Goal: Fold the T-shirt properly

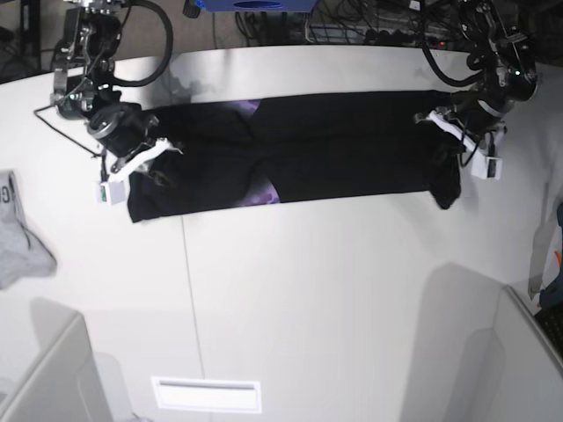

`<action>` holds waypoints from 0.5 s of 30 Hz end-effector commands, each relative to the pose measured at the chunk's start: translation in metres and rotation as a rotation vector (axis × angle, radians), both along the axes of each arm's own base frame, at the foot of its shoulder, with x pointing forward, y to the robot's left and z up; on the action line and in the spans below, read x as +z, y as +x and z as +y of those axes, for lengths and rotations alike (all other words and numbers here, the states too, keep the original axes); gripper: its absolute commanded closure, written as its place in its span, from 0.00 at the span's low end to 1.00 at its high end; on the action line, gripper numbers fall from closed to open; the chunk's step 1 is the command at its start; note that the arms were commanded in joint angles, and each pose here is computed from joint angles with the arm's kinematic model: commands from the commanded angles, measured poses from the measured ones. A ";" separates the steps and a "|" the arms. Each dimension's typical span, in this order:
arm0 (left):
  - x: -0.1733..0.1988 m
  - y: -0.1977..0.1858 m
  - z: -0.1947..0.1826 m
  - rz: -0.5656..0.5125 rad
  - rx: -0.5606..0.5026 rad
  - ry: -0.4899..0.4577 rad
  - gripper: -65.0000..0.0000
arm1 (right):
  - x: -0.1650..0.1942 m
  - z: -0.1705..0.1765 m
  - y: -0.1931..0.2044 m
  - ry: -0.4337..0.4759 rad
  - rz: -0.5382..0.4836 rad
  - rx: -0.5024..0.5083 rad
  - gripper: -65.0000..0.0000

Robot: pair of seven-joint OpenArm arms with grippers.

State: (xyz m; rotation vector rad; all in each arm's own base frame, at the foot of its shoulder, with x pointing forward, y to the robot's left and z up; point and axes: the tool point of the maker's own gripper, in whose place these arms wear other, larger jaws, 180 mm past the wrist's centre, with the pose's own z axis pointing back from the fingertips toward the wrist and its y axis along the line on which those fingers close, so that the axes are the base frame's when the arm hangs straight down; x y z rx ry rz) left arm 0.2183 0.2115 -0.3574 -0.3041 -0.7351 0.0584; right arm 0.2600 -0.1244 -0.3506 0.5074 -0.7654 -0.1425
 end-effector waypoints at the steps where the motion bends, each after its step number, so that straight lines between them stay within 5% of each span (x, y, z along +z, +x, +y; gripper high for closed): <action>1: 0.008 0.006 -0.008 -0.032 -0.027 -0.006 1.00 | 0.012 -0.001 0.007 0.003 -0.048 0.001 1.00; 15: -0.005 0.013 -0.117 0.045 -0.204 -0.167 1.00 | 0.015 -0.031 0.009 -0.024 -0.054 -0.078 1.00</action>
